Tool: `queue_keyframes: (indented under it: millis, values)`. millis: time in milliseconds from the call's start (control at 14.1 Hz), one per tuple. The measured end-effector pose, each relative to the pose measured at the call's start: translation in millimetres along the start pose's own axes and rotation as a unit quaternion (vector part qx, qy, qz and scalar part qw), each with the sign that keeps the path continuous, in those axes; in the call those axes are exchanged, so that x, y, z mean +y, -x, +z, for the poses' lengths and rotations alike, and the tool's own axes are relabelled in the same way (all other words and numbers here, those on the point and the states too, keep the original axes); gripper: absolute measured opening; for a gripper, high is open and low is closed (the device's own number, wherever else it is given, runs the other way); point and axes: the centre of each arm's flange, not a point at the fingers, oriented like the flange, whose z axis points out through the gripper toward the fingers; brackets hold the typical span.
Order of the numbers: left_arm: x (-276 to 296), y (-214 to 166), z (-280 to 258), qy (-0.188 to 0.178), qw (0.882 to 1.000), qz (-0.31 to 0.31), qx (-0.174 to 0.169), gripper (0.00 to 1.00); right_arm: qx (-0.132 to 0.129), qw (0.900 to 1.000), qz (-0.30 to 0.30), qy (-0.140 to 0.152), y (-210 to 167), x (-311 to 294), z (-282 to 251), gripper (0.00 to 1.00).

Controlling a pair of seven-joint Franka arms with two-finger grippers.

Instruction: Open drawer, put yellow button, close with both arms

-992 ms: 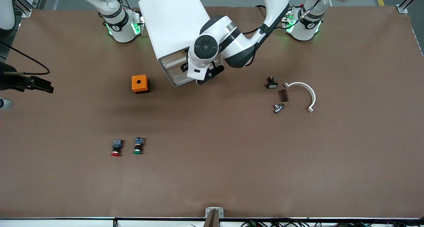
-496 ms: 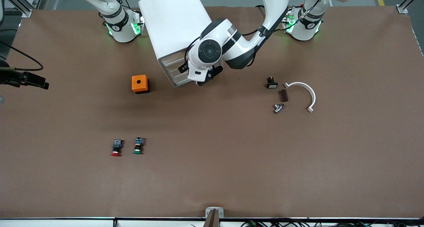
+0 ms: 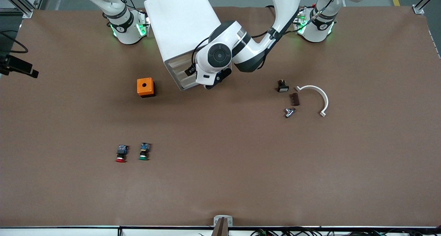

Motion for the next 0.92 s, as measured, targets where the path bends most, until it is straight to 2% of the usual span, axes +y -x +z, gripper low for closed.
queue_keyframes:
  millis: [425,708,921]
  values:
    - [0,-1,1,0.004,1.0,-0.002,0.0,1.0,-0.001,1.0,-0.029,0.002,8,-29,0,1.0]
    - [9,-20,-35,0.041,0.999,-0.013,0.006,1.0,0.0,1.0,-0.03,0.002,9,-29,1,1.0]
    - [11,-63,-97,0.078,0.995,-0.01,0.064,1.0,0.018,0.999,-0.03,-0.001,20,-27,2,1.0]
